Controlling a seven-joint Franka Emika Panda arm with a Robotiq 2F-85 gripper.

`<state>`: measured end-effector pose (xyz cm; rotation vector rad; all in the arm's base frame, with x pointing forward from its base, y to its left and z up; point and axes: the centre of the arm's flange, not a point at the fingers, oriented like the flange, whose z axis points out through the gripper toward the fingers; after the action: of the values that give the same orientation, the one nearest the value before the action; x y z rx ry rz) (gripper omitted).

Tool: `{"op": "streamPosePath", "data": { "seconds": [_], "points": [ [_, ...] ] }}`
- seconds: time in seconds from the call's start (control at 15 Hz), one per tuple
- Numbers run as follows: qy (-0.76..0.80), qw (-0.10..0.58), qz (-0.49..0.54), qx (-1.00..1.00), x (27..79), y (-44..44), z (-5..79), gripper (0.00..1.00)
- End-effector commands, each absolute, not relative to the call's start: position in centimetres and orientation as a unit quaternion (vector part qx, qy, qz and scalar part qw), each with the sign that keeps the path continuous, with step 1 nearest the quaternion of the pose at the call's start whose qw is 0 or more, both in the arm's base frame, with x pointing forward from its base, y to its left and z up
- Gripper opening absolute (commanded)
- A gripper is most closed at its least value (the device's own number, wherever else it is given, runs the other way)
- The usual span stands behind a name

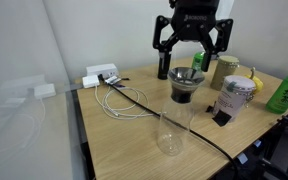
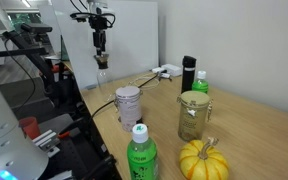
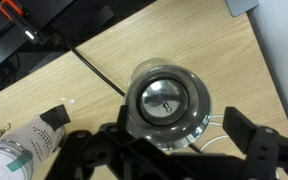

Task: Pick the lid from the table and place it on top of the jar

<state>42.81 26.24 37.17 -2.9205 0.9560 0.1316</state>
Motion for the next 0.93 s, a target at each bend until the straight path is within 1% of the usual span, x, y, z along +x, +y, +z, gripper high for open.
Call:
{"op": "streamPosePath", "data": {
  "seconds": [0.0,0.4,0.47,0.87],
  "points": [
    [0.309,0.038,0.021,-0.95,43.5,25.7,37.9,1.0],
    [0.332,0.056,-0.013,-0.942,44.1,23.6,40.5,1.0],
    [0.325,0.051,0.003,-0.944,44.4,24.3,40.0,1.0],
    [0.33,0.054,-0.004,-0.943,44.3,23.9,40.7,1.0]
  ]
}}
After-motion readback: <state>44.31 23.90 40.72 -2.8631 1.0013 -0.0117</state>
